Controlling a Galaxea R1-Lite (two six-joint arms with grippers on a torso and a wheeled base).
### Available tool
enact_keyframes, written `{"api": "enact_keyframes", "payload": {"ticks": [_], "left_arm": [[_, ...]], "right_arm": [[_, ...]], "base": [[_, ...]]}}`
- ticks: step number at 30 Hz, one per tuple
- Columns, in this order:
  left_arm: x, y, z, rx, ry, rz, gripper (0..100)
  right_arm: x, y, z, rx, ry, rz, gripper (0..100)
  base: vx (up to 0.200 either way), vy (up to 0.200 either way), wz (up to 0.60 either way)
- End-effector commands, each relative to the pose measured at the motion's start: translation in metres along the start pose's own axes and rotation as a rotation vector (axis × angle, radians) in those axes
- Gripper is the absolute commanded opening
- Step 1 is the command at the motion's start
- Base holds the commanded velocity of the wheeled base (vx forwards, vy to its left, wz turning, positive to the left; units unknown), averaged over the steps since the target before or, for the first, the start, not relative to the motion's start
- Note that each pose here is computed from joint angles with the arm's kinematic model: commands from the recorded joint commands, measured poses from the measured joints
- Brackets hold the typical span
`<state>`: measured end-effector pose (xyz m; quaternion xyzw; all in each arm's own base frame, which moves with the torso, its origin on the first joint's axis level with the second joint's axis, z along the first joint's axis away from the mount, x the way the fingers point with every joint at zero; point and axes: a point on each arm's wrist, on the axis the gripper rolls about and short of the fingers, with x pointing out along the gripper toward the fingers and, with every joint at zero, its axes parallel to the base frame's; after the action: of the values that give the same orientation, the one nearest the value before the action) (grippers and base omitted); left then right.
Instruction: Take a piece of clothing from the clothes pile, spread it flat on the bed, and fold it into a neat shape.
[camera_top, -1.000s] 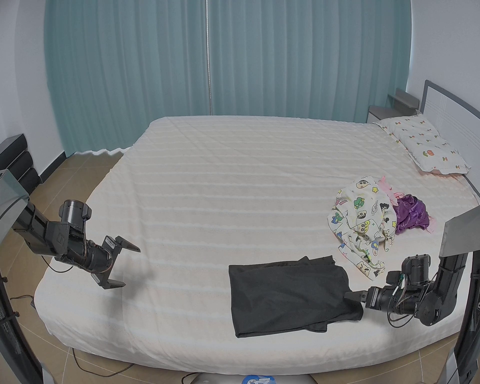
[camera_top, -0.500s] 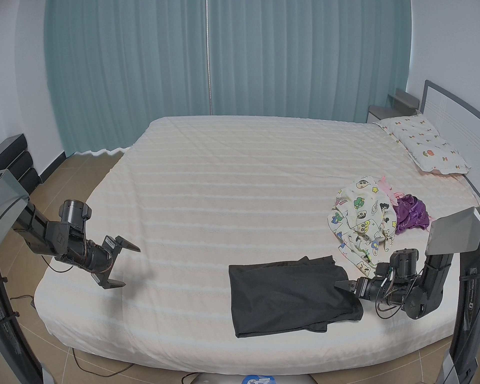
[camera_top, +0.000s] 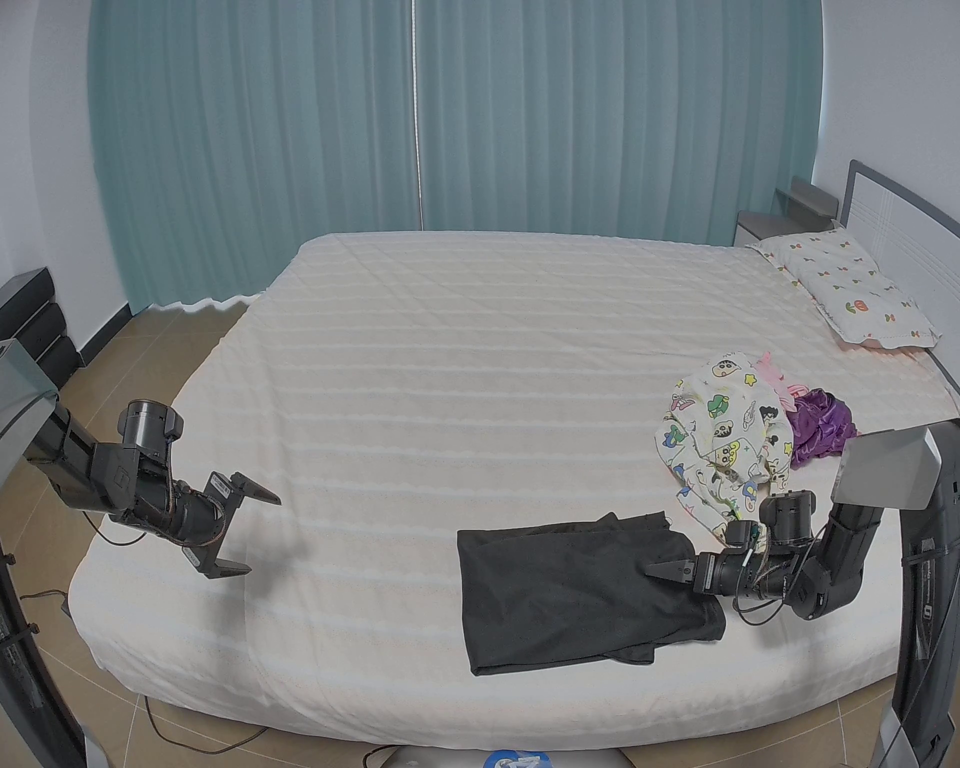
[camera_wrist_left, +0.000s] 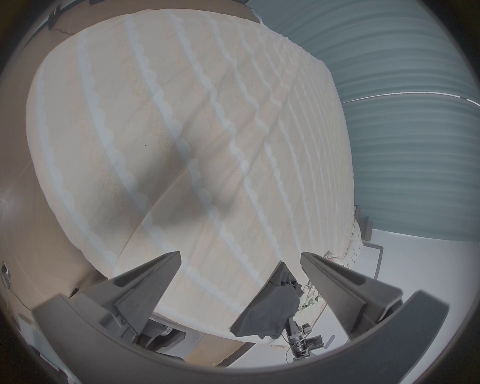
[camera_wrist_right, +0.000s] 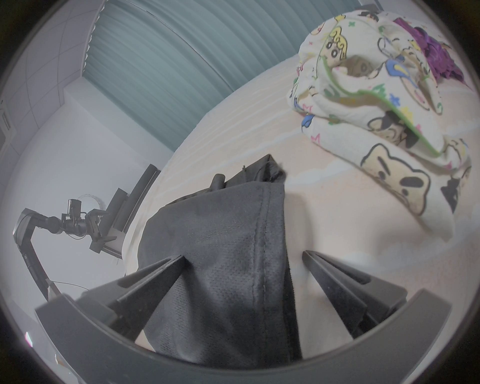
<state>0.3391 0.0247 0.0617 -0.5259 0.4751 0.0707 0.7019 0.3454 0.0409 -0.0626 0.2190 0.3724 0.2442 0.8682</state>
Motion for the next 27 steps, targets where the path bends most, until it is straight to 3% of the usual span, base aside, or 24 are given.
{"api": "enact_keyframes", "payload": {"ticks": [1, 2, 3, 12, 20, 27], "left_arm": [[0.000, 0.000, 0.000, -0.001, 0.000, 0.000, 100], [0.000, 0.000, 0.000, -0.001, 0.000, 0.000, 100], [0.000, 0.000, 0.000, -0.001, 0.000, 0.000, 100], [0.000, 0.000, 0.000, -0.002, 0.001, 0.001, 100], [0.000, 0.002, -0.001, 0.002, 0.002, 0.006, 100], [0.000, 0.002, -0.001, 0.006, 0.003, 0.006, 100]], "right_arm": [[0.016, 0.006, -0.004, -0.027, 0.025, 0.030, 100], [0.019, 0.008, -0.005, -0.033, 0.030, 0.036, 100], [0.020, 0.009, -0.003, -0.036, 0.026, 0.038, 0], [0.009, 0.010, -0.003, -0.015, 0.022, 0.045, 0], [-0.027, 0.027, -0.003, 0.082, -0.008, 0.087, 0], [-0.049, 0.010, -0.015, 0.148, -0.019, 0.035, 0]], "base": [[0.000, 0.000, 0.00], [0.000, 0.000, 0.00], [0.000, 0.000, 0.00], [0.000, 0.000, 0.00], [0.000, 0.000, 0.00], [0.000, 0.000, 0.00]]}}
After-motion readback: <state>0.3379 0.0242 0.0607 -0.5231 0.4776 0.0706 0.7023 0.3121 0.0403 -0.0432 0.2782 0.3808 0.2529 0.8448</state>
